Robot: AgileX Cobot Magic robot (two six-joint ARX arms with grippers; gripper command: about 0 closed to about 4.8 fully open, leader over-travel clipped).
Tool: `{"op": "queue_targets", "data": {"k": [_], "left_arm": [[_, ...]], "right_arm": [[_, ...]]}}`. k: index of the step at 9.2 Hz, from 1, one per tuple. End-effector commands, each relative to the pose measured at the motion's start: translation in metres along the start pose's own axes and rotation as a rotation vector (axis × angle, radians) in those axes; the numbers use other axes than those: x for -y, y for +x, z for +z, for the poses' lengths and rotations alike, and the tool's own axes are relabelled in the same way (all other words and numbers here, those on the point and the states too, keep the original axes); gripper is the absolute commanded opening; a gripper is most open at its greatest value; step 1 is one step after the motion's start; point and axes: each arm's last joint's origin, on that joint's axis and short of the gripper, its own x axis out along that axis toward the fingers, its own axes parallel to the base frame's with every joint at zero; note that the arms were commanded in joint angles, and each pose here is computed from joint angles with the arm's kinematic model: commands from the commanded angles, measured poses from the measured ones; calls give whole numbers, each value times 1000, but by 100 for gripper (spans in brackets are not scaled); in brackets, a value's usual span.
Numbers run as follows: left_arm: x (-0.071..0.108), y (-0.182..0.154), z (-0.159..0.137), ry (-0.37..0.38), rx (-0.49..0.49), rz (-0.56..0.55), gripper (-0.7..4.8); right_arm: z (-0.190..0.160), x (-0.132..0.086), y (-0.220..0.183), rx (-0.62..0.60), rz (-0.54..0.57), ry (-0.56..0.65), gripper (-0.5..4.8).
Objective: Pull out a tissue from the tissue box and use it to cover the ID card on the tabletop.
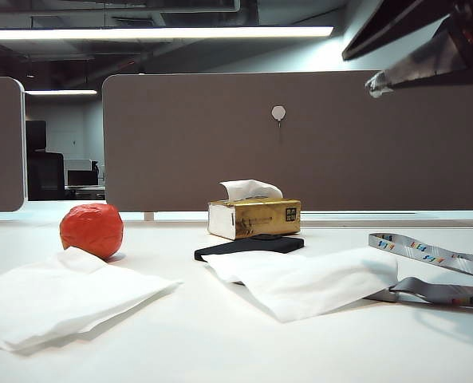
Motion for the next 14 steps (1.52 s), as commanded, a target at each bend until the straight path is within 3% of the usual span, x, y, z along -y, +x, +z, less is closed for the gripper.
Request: {"op": "queue_targets", "data": {"k": [1, 2, 3, 4, 5, 6, 8, 9, 10, 12, 14], "left_arm": [[0, 0, 3, 13, 18, -2, -6], [0, 0, 3, 15, 21, 1, -6], [0, 0, 3, 14, 21, 5, -6], [-2, 0, 3, 10, 24, 68, -6], [-2, 0, 3, 10, 24, 83, -6], [-4, 0, 3, 9, 27, 157, -6], [-6, -1, 3, 5, 30, 208, -6], [-7, -1, 3, -15, 34, 234, -6], [-7, -1, 4, -44, 40, 262, -6], [-7, -1, 4, -43, 41, 265, -6], [-7, -1, 3, -44, 39, 262, -6]], "right_arm": [[33, -22, -32, 392, -70, -191, 234], [35, -28, -54, 500, -272, -269, 234], [25, -33, -76, 488, -498, -377, 202], [13, -38, -98, 475, -676, -406, 172], [9, -40, -105, 484, -720, -405, 119], [-3, -48, -127, 521, -816, -423, -4], [-19, -54, -147, 560, -876, -403, -5], [-35, -54, -153, 579, -852, -391, -5], [-54, -42, -133, 541, -720, -361, -5], [-63, -33, -113, 547, -586, -367, -5], [-90, -7, -74, 623, -464, -315, -5]]}}
